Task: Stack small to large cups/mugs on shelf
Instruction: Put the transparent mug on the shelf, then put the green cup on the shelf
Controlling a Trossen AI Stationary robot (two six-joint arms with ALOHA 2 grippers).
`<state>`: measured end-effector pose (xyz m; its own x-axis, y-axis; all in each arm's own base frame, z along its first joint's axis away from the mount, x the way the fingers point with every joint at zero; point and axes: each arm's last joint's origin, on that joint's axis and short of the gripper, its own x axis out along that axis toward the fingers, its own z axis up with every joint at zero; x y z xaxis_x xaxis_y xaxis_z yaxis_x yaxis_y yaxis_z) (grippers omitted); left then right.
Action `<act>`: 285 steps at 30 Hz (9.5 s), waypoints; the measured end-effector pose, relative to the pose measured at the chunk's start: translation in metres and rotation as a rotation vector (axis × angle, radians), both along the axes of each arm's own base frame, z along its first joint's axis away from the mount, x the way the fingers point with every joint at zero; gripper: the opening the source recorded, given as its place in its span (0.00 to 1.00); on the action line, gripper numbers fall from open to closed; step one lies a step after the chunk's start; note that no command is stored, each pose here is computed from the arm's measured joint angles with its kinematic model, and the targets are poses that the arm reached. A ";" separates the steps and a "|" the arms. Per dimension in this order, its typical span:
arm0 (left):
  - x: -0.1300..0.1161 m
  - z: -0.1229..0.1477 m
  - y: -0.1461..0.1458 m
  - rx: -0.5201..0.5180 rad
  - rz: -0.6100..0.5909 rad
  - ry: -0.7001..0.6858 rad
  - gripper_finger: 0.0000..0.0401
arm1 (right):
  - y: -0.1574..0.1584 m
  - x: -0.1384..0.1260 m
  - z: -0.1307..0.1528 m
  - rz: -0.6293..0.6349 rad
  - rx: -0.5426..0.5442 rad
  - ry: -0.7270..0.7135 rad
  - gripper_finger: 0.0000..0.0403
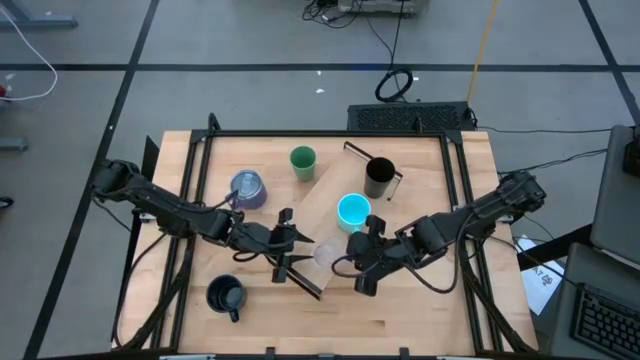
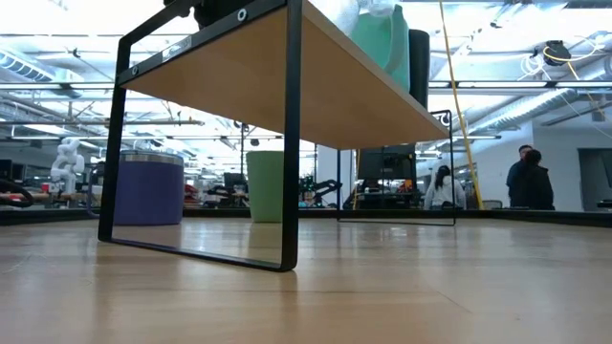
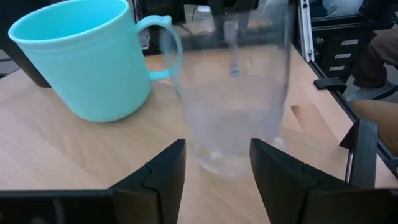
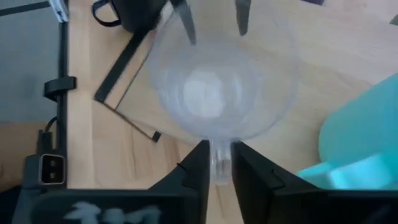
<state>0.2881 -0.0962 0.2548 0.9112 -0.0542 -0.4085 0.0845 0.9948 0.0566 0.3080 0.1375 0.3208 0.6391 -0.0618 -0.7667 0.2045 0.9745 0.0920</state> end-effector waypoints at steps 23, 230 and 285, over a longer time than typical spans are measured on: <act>-0.007 0.007 0.003 0.018 0.021 -0.007 0.45 | -0.004 0.010 -0.005 -0.001 -0.006 -0.012 0.37; -0.002 0.030 0.213 0.573 -0.035 0.572 0.01 | 0.015 -0.124 -0.098 0.014 -0.151 -0.252 0.00; 0.077 0.140 0.206 0.745 -0.451 0.471 0.01 | 0.015 -0.124 -0.098 -0.008 -0.124 -0.256 0.00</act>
